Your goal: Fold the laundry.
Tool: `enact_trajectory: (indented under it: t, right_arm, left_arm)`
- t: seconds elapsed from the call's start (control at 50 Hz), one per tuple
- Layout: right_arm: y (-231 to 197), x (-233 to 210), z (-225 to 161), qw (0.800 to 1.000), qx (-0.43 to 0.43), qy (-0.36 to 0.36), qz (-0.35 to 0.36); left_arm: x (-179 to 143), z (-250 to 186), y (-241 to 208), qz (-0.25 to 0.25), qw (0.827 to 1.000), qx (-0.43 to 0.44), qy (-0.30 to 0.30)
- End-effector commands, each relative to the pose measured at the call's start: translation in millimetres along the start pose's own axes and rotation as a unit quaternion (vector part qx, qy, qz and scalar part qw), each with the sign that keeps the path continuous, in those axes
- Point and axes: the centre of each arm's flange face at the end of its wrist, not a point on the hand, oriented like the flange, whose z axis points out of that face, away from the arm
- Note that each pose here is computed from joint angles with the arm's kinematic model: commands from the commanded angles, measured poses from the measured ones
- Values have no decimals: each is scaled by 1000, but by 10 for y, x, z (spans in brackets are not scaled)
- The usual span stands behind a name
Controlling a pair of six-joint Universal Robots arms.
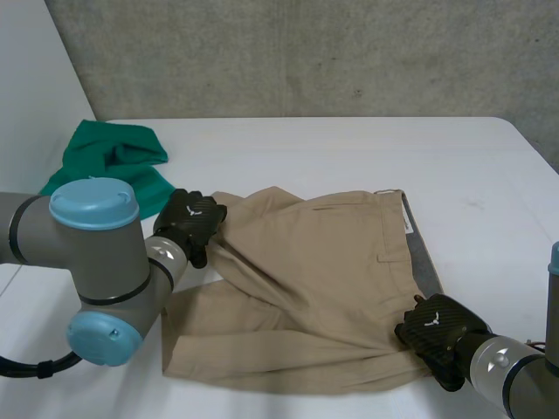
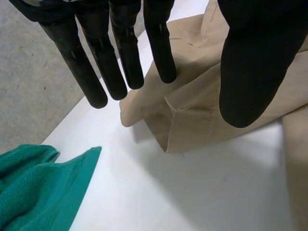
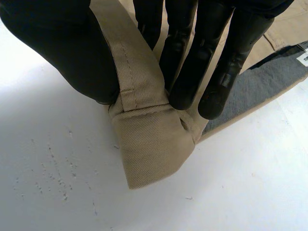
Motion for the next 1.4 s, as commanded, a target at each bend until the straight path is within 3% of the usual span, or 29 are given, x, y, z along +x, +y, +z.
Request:
enact_trajectory:
  t: [0.02, 0.42, 0.64, 0.88, 1.0, 1.14, 1.4]
  right_arm:
    - [-2, -3, 0, 1000, 1, 0, -1]
    - [8, -4, 7, 1000, 0, 2, 0]
    - [-11, -4, 7, 1000, 5, 3, -2]
    - [-24, 37, 15, 1000, 7, 10, 10]
    - [-30, 50, 10, 1000, 8, 14, 10]
    - [-31, 57, 5, 1000, 8, 15, 15]
    - [-79, 78, -192, 1000, 3, 22, 7]
  left_arm:
    - [-13, 23, 45, -3, 1000, -6, -1]
    - [-84, -161, 302, -1, 998, -65, -20]
    - [21, -306, 362, 57, 995, -86, -17]
    - [-200, -793, -63, 39, 997, -23, -66]
    - [146, -1241, -149, 23, 1000, 1, 22]
    - [379, -1530, 84, 5, 992, -81, 95]
    - [441, -1451, 228, 8, 992, -94, 78]
